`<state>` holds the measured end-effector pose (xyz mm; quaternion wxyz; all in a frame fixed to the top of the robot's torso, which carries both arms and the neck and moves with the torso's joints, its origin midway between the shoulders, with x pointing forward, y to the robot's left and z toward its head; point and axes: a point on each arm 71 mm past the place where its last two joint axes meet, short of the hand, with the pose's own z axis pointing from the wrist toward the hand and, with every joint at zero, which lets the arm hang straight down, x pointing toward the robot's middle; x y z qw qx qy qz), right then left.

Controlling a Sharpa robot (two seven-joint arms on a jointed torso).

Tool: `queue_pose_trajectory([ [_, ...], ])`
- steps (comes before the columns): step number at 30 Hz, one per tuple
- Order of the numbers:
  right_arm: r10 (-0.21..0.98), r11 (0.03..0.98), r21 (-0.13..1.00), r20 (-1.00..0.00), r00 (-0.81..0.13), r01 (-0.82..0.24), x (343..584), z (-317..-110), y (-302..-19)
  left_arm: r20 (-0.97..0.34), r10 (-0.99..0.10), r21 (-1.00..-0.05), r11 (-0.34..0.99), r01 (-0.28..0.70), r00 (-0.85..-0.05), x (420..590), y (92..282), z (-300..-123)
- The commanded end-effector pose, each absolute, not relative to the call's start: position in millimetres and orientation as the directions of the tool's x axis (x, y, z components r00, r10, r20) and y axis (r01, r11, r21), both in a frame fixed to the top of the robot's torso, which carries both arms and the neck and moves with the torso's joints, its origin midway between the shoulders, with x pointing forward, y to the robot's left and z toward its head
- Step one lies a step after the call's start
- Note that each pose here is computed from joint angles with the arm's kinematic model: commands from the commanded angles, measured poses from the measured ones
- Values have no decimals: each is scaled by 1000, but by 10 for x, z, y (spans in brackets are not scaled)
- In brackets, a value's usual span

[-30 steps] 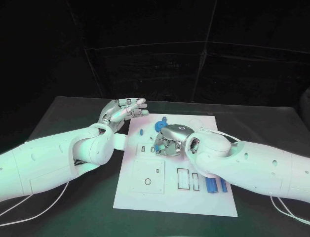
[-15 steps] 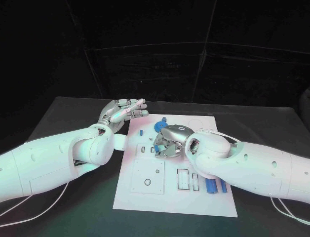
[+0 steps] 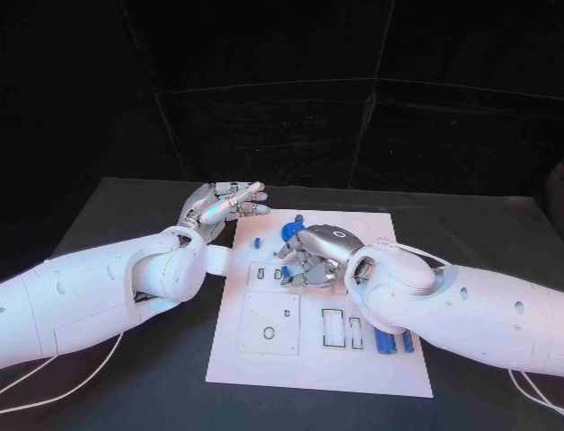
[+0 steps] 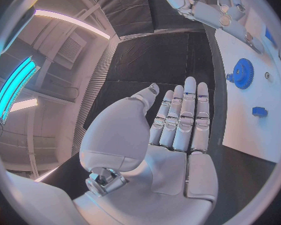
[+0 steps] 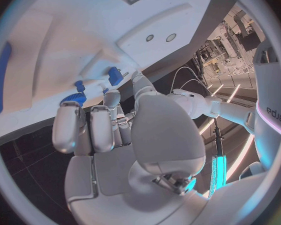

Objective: Assemble the parts on the task board

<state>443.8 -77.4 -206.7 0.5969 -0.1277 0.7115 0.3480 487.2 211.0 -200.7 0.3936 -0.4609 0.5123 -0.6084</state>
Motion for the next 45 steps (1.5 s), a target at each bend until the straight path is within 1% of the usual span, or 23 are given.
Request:
queue_pose_trajectory([
  [1, 348, 587, 462, -886, -307, -665, 4361, -1918, -840, 100, -939, -994, -107, 5, -331, 4863, 2083, -2003],
  [3, 384, 558, 531, -846, -370, -638, 4379, -1852, -954, 66, -923, -998, -65, -15, -380, 4848, 2066, -2020],
  [7, 489, 520, 676, -736, -468, -522, 4533, -1667, -1264, -24, -882, -997, 55, -52, -470, 4845, 2036, -2025],
  [8, 505, 515, 694, -720, -476, -503, 4559, -1642, -1317, -38, -873, -995, 79, -64, -486, 4845, 2031, -2028],
  [9, 533, 508, 720, -694, -485, -473, 4602, -1600, -1410, -65, -850, -988, 130, -88, -522, 4845, 2020, -2035],
  [11, 587, 492, 762, -648, -486, -421, 4677, -1528, -1600, -146, -787, -959, 261, -110, -599, 4853, 2002, -2034],
  [12, 612, 485, 778, -629, -480, -400, 4710, -1497, -1693, -191, -757, -938, 329, -112, -625, 4861, 2001, -2031],
  [14, 654, 476, 800, -600, -460, -366, 4771, -1443, -1856, -267, -705, -887, 447, -119, -656, 4875, 2012, -2030],
  [16, 683, 473, 811, -584, -438, -343, 4818, -1405, -1988, -325, -662, -834, 537, -126, -675, 4893, 2019, -2028],
  [20, 709, 480, 818, -575, -408, -318, 4869, -1373, -2140, -424, -591, -734, 668, -123, -687, 4938, 2012, -2008],
  [22, 713, 483, 818, -574, -403, -312, 4878, -1368, -2169, -452, -568, -697, 706, -125, -688, 4962, 1997, -2002],
  [25, 713, 487, 818, -574, -402, -306, 4883, -1363, -2182, -510, -508, -612, 782, -123, -694, 5016, 1936, -2006],
  [30, 698, 502, 806, -592, -403, -313, 4884, -1363, -2152, -590, -418, -510, 856, -83, -691, 5077, 1807, -2008],
  [36, 684, 519, 791, -611, -398, -323, 4891, -1365, -2132, -627, -376, -460, 886, -66, -682, 5114, 1650, -2044],
  [45, 655, 550, 760, -650, -386, -347, 4897, -1366, -2118, -654, -323, -405, 913, -44, -685, 5134, 1534, -2096],
])
